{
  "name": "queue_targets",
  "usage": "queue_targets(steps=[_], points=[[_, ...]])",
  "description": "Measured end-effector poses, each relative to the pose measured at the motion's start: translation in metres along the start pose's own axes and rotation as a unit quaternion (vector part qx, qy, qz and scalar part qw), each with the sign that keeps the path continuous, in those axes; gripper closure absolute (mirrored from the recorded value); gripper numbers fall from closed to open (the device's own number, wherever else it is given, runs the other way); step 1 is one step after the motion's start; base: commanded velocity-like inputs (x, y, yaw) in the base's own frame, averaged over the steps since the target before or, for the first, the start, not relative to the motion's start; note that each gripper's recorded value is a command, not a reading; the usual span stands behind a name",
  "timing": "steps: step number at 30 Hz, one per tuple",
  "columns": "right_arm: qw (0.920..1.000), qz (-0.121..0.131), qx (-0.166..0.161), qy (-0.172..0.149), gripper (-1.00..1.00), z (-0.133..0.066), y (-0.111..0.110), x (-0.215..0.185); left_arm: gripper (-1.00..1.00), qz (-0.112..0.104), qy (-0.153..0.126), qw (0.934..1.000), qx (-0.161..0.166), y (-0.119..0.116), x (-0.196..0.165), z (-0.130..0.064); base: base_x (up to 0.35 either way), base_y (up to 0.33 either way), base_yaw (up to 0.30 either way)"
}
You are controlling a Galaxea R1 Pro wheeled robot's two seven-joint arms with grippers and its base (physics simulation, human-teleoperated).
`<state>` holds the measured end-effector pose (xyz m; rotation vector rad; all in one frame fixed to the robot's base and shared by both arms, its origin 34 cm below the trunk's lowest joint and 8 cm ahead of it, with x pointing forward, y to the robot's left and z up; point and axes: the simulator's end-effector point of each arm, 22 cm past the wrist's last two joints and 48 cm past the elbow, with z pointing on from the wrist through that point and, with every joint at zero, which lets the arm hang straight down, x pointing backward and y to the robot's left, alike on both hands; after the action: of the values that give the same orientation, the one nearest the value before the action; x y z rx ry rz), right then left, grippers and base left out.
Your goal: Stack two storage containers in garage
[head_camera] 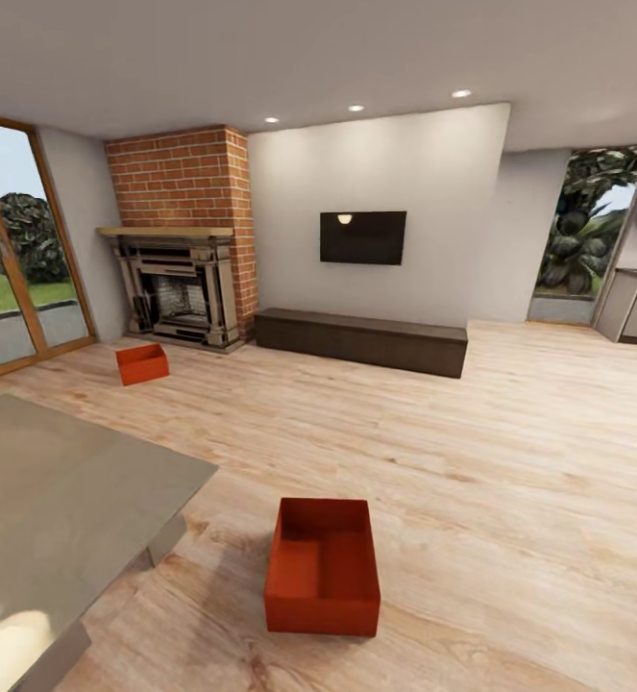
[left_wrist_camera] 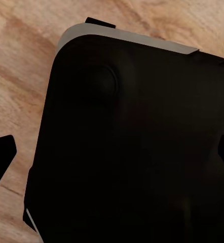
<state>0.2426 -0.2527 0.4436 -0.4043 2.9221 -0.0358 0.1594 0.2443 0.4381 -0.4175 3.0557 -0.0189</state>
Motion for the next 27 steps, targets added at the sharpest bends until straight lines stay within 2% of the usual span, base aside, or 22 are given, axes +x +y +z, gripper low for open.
queue_targets(steps=[15,27], points=[[1.0,0.0,0.0,0.0,-1.0,0.0,0.0,-0.0002,-1.0,0.0,-0.001,1.0,0.0,0.0,-0.0003,0.0,0.323,-0.01,0.0],[1.0,0.0,0.0,0.0,-1.0,0.0001,0.0006,-0.0002,-1.0,0.001,-0.001,1.0,0.0,0.0,-0.0003,0.0,0.266,-0.146,0.0]])
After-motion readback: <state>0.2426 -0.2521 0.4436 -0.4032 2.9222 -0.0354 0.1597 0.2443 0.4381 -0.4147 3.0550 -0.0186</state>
